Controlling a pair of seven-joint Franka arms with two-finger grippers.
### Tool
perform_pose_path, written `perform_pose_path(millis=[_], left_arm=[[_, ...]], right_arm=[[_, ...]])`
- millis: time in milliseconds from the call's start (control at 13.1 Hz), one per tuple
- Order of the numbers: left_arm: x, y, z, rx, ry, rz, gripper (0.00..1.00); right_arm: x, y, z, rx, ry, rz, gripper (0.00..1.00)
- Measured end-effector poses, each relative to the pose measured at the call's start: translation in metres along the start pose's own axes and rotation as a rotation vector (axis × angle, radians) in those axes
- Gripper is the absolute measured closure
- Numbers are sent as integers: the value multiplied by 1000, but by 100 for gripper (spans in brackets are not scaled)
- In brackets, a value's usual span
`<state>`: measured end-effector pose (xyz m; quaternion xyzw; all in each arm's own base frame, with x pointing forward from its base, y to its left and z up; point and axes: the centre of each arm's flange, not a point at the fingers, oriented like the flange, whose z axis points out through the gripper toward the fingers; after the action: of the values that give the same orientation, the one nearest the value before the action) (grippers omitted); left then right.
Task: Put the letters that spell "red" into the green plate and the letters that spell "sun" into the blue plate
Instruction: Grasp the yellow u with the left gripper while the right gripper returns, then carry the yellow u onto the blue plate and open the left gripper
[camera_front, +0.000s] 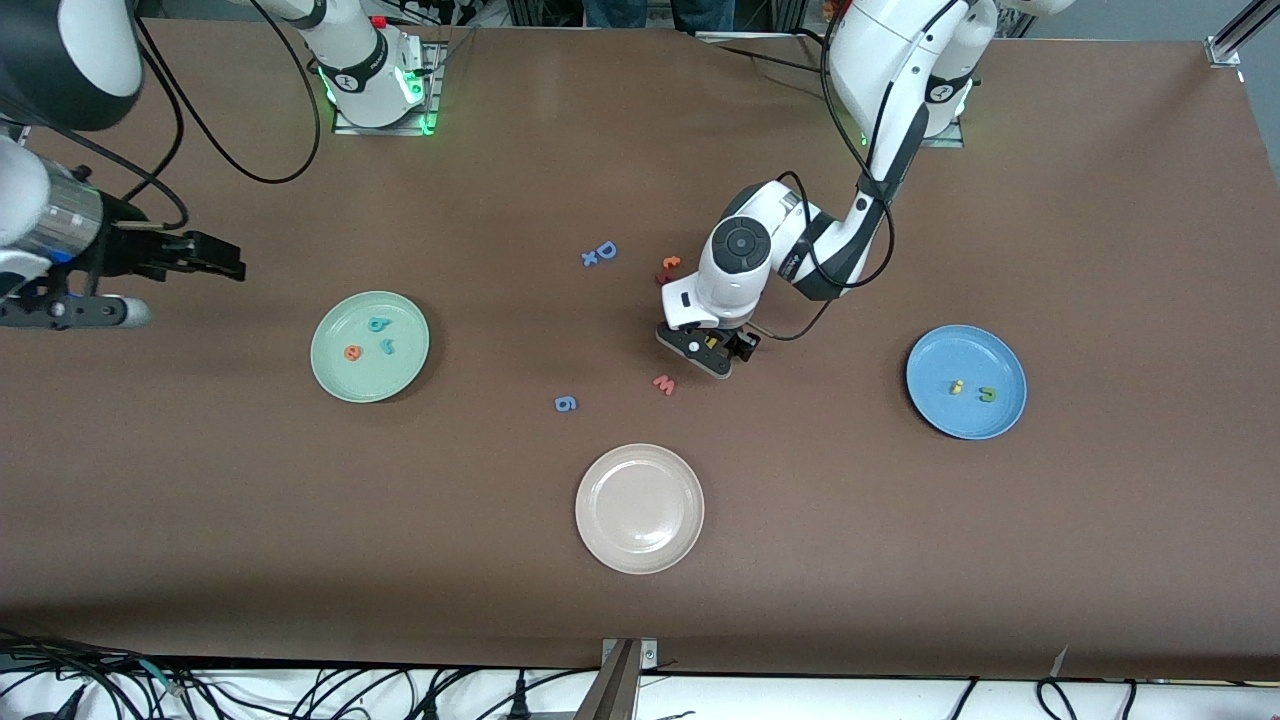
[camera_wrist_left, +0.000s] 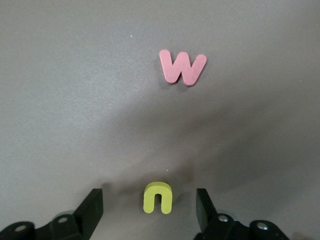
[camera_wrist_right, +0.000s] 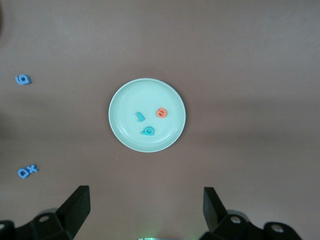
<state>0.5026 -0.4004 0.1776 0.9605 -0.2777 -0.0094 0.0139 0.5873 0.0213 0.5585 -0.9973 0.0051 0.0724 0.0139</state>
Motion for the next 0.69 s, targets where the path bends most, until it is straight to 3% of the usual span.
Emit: perform_pose_path(millis=[306,383,689], left_arm=[[-3,-1,7,2,-12,-1,22],[-4,-1,9,2,-16,-1,27],[-5,-3,9,4,-18,-3,34]], right_arm=[[7,38,-13,42,29,34,0],[8,43,-18,50,43,32,0],[1,67,-38,9,82,44,0]])
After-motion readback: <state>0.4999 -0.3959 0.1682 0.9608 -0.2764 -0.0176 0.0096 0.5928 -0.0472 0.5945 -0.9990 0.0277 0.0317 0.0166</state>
